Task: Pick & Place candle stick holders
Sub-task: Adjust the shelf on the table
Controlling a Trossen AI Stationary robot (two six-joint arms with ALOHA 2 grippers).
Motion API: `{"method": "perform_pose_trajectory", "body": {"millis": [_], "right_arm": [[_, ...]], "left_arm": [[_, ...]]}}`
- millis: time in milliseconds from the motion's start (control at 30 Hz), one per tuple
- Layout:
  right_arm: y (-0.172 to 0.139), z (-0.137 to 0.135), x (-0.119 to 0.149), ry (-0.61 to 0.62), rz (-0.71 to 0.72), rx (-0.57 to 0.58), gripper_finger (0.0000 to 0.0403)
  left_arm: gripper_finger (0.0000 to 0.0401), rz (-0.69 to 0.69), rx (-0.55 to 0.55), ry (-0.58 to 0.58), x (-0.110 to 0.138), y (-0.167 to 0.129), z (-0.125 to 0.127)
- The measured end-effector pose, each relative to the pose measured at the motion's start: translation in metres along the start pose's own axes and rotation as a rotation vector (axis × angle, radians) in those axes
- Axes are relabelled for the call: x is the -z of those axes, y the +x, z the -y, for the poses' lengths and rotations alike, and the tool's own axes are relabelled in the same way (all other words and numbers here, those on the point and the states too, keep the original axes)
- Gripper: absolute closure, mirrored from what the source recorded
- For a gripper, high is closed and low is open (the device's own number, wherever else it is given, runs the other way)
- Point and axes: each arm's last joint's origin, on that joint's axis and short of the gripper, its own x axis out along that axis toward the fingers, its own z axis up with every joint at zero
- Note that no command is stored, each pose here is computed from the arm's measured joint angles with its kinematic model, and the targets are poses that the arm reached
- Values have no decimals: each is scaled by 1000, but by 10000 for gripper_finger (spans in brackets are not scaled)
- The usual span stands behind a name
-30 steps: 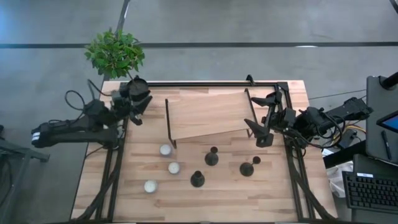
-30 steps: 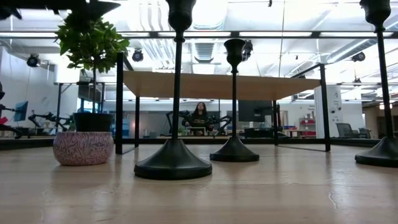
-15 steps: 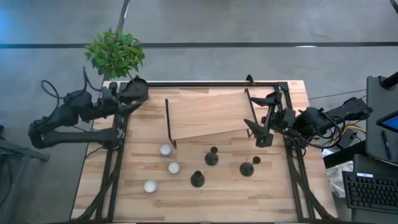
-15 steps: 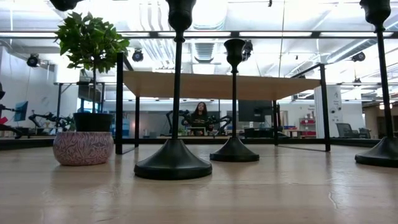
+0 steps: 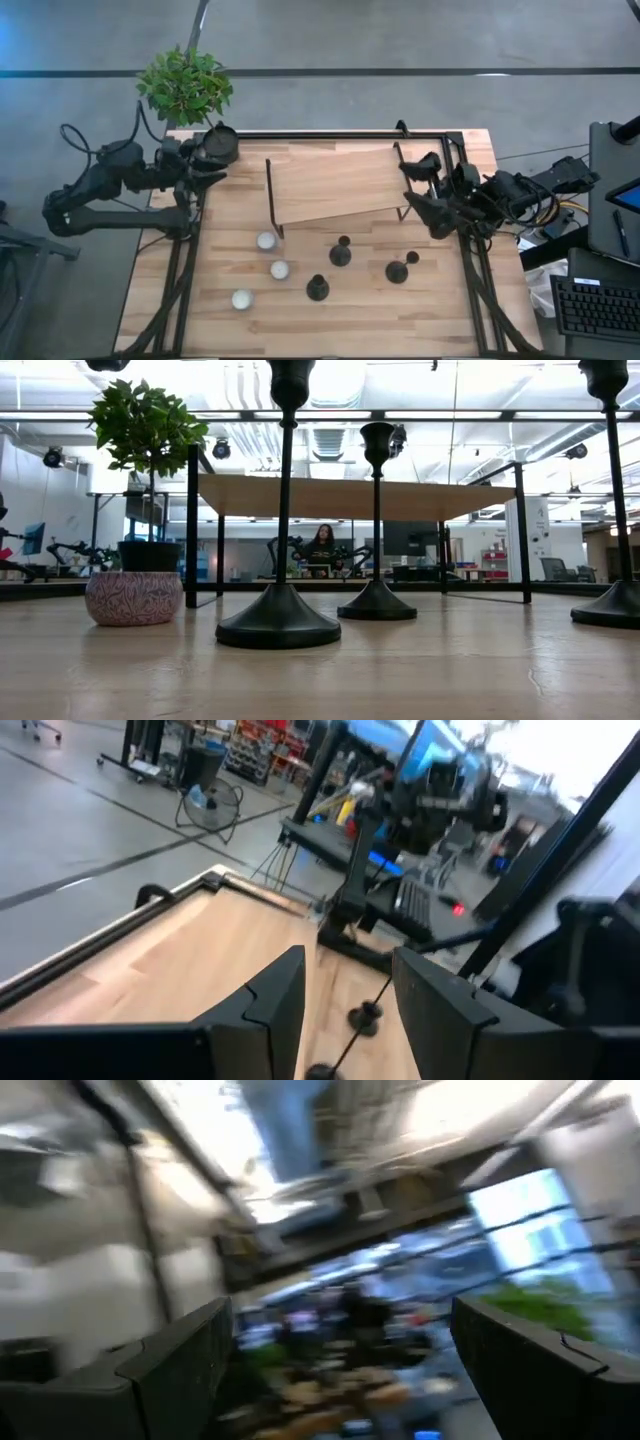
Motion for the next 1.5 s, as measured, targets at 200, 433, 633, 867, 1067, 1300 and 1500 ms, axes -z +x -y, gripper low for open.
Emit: {"method": "perform_pose_trajectory", "body": {"millis": [200, 433, 633, 867, 1067, 1300, 1500], "right_arm": [[-10, -12, -14, 54, -24, -406, 37], [-37, -14, -48, 136, -50, -651, 37], [-50, -3, -50, 148, -162, -442, 37], [-42, 9, -23, 177, -289, -47, 37], [-28, 8, 0, 239, -338, 14, 37], [-21, 15, 18, 119, -409, 219, 37], [-29, 22, -5, 11, -501, 552, 37]], "left_arm": [[252, 63, 36, -129, -6, 0, 3], [252, 31, -3, -184, -3, 17, 4], [252, -147, 8, -163, 16, 57, 10], [252, -160, 72, -143, 17, 55, 20], [252, -184, 88, -68, 22, 52, 23], [252, -159, 47, -53, 21, 52, 22], [252, -133, 41, -32, 19, 48, 21]]}}
